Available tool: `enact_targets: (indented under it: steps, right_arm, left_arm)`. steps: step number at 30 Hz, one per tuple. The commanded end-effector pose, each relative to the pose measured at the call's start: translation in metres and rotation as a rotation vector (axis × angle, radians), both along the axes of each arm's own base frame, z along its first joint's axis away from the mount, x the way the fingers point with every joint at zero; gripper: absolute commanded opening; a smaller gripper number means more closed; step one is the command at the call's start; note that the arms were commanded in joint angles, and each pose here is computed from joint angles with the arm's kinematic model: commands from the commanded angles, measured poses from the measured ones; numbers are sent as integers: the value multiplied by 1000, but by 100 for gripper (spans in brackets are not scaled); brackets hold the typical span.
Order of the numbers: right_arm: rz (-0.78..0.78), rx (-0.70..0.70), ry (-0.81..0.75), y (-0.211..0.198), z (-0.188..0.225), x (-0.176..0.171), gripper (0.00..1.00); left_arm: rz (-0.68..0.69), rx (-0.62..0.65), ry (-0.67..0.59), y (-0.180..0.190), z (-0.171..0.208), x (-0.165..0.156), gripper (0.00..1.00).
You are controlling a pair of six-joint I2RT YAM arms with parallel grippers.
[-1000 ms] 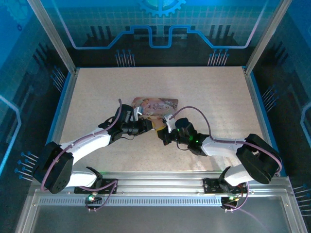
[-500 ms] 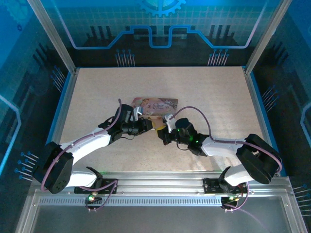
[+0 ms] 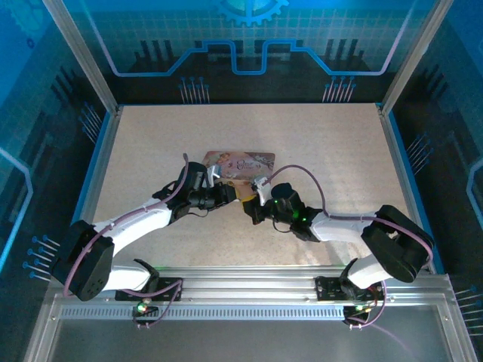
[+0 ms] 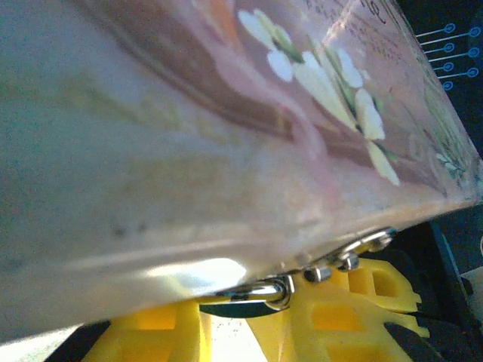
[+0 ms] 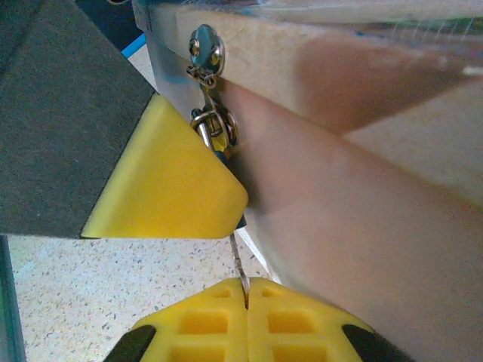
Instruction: Unlock a padlock with a key
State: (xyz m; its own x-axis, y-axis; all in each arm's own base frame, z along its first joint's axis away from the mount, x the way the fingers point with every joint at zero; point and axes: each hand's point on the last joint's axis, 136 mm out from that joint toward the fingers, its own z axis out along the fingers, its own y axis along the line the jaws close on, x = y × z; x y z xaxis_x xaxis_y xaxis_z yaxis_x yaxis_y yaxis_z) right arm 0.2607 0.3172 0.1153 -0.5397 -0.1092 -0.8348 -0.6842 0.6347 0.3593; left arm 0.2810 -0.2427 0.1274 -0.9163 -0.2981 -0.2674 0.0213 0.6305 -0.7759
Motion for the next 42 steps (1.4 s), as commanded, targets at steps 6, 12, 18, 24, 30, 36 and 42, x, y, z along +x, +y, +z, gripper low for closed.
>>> enact_targets:
  steps: [6,12,18,24,30,36,42]
  right_arm:
    - [60,203,-130,27,66,21,7]
    - [83,248,-152,36,82,31,7]
    - [103,307,-168,43,99,39,7]
    - [132,339,-171,51,105,41,7]
    - [126,362,-176,51,111,44,7]
    - [117,349,-152,48,100,43,7]
    - [93,333,-112,43,82,39,7]
  left_arm:
    - [-102,-113,-136,-23,52,-1,13]
    - [-107,-116,-138,-24,54,-3,13]
    - [-110,-122,-139,-26,56,-3,13]
    - [-111,-126,-141,-27,57,-3,13]
    - [-110,-126,-137,-27,55,-3,13]
    - [-113,-131,-125,-29,49,-2,13]
    - [-106,-129,-105,-30,33,-1,13]
